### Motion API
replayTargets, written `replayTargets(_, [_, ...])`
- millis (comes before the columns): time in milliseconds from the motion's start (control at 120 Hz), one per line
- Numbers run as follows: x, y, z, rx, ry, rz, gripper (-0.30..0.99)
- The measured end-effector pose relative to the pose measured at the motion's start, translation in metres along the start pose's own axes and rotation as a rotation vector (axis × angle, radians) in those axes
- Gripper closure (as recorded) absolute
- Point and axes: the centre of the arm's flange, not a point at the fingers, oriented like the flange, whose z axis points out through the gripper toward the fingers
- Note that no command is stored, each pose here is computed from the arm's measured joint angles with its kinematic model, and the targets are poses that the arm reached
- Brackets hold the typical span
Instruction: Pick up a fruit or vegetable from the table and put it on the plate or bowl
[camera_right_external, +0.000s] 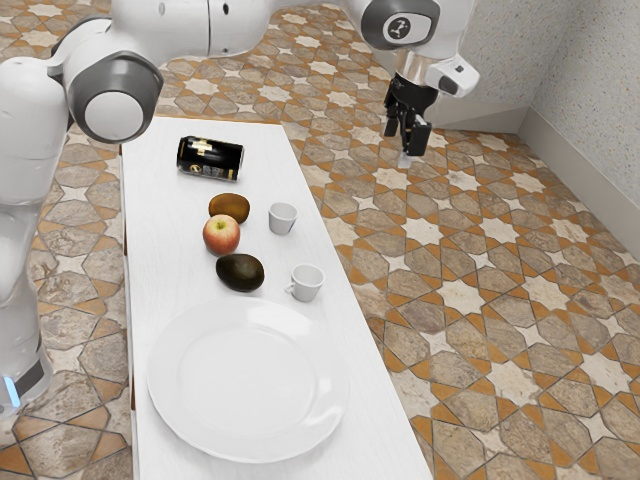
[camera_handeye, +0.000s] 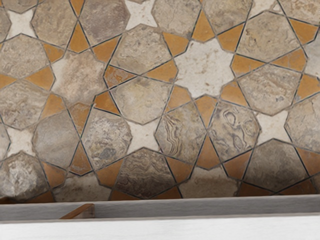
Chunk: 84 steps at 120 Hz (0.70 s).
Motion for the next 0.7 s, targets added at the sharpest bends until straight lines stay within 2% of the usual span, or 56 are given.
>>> replayTargets(275, [0.000,-0.001,0.001,-0.004,-0.001,0.013,0.00])
replayTargets(375, [-0.004,-0.022,0.000,-0.032,0.000,-0.009,0.00])
replayTargets(575, [-0.003,0.035,-0.009,-0.076,0.018,0.232,0.00])
replayTargets(700, [-0.009,0.047,-0.017,-0.080,0.018,0.347,0.00])
